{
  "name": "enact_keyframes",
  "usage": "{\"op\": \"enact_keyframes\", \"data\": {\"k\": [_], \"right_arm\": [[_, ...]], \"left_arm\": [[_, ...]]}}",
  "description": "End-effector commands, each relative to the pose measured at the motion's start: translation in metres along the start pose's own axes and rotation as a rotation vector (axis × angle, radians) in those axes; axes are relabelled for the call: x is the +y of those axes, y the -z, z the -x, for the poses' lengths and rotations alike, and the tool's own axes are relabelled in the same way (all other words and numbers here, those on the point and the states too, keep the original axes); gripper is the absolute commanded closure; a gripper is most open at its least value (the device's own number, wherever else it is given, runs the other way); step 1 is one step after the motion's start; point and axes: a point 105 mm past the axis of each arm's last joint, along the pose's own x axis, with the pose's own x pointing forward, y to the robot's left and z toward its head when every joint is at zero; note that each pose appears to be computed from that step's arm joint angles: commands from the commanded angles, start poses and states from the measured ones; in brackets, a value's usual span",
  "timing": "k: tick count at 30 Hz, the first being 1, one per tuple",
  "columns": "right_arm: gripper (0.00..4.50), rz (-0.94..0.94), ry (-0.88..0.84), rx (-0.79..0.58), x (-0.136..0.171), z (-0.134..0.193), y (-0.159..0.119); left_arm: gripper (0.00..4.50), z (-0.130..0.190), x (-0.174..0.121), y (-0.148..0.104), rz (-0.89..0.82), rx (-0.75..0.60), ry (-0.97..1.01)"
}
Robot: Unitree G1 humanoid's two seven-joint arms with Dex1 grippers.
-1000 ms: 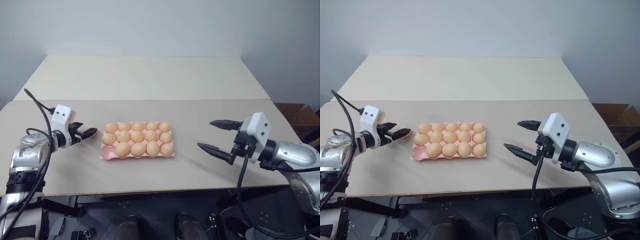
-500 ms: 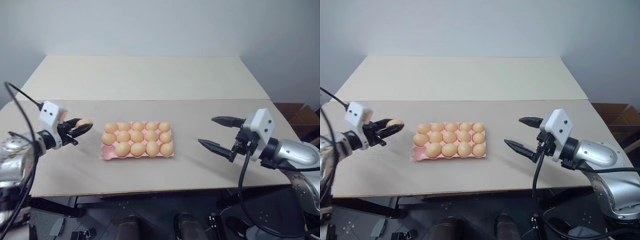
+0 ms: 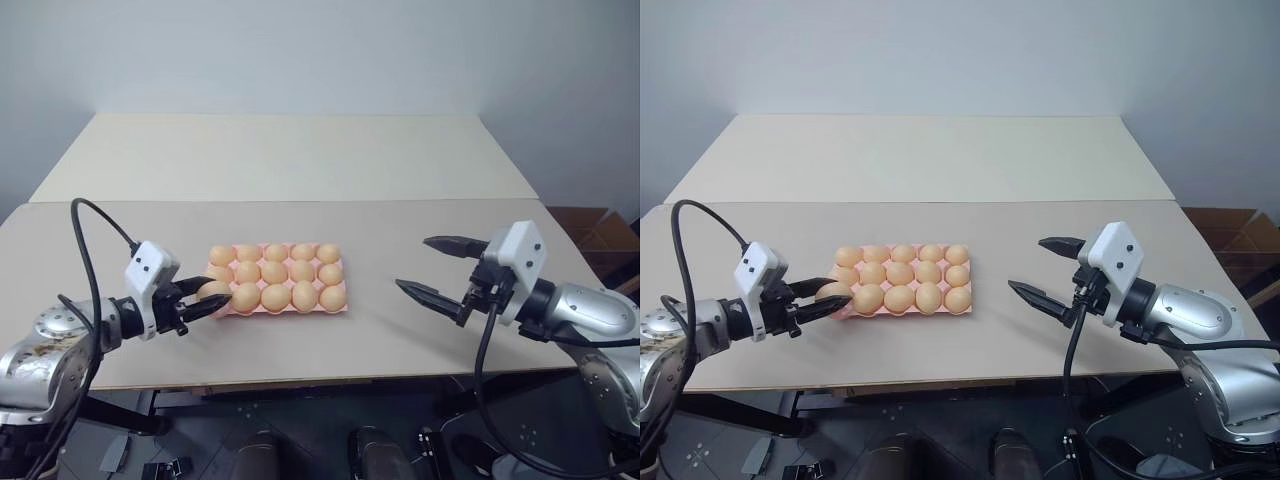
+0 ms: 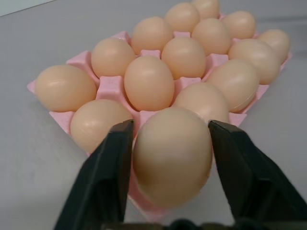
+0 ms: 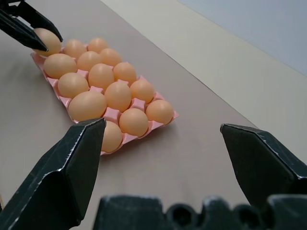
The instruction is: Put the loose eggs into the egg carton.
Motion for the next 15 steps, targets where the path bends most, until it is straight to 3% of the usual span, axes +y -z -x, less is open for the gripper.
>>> {"op": "enact_keyframes", "data": {"k": [1, 3, 9, 15], "right_arm": [[0.00, 0.041, 0.005, -0.043, 0.001, 0.001, -0.015], [0.00, 0.042, 0.003, -0.046, 0.001, 0.001, -0.017], [0.00, 0.038, -0.011, -0.057, 0.004, 0.000, -0.019], [0.00, 0.018, -0.038, -0.041, 0.004, 0.009, -0.010]], "left_arm": [[0.51, 0.002, 0.000, -0.016, -0.042, -0.053, 0.001], [0.07, 0.008, 0.002, -0.024, -0.058, -0.075, -0.003], [0.07, 0.052, 0.014, -0.054, -0.088, -0.193, -0.072], [0.07, 0.101, 0.015, -0.014, -0.040, -0.120, -0.106]]}}
